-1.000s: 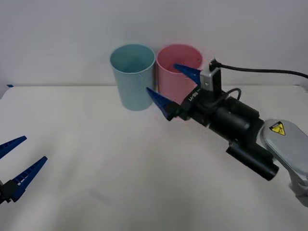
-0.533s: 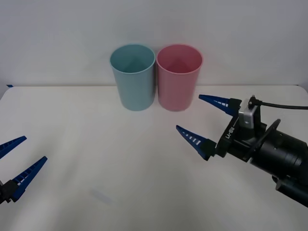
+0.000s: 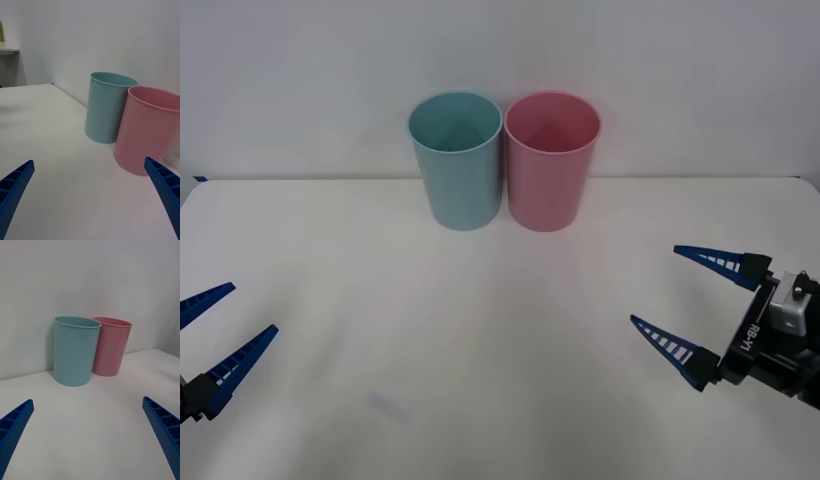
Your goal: Grasp the object on the table and drop it into the matching bin: aluminum can to the light blue bin, PET bottle to the pink bin.
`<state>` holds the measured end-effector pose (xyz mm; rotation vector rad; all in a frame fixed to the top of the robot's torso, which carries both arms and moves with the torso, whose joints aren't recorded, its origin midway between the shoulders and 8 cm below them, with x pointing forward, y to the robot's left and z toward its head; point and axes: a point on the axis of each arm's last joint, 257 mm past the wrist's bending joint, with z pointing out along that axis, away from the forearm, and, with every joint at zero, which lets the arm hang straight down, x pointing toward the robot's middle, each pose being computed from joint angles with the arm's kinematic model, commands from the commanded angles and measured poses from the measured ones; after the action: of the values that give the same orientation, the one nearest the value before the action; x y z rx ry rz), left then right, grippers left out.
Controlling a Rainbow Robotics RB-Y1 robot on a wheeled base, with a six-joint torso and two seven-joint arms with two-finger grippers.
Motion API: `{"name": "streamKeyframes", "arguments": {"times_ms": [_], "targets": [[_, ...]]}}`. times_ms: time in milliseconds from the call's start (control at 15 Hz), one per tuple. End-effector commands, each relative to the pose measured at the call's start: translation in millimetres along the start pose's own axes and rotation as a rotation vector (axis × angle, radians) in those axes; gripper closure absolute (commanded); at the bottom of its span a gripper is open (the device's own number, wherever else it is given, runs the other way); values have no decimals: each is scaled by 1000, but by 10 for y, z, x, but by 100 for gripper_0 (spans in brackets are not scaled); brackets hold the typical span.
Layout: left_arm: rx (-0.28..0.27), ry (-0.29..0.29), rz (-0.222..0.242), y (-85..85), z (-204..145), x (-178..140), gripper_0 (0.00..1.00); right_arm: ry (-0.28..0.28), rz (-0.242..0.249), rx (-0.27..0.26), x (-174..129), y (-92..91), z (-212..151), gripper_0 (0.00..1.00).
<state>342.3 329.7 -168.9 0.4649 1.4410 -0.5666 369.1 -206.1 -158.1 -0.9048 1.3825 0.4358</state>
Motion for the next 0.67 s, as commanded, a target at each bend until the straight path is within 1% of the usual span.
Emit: {"name": "streamKeyframes", "arguments": {"times_ms": [67,333,467,667], "targets": [[0,0,0,0,0,0,0,7,27,7,131,-83,-271,0],[0,0,0,0,0,0,0,-1,105,28,275,-211,-605,0],[0,0,0,0,0,0,0,-1,150,39,338,-237,-694,0],[0,0,0,0,0,0,0,10,189,58,391,-273,-790,0]]}}
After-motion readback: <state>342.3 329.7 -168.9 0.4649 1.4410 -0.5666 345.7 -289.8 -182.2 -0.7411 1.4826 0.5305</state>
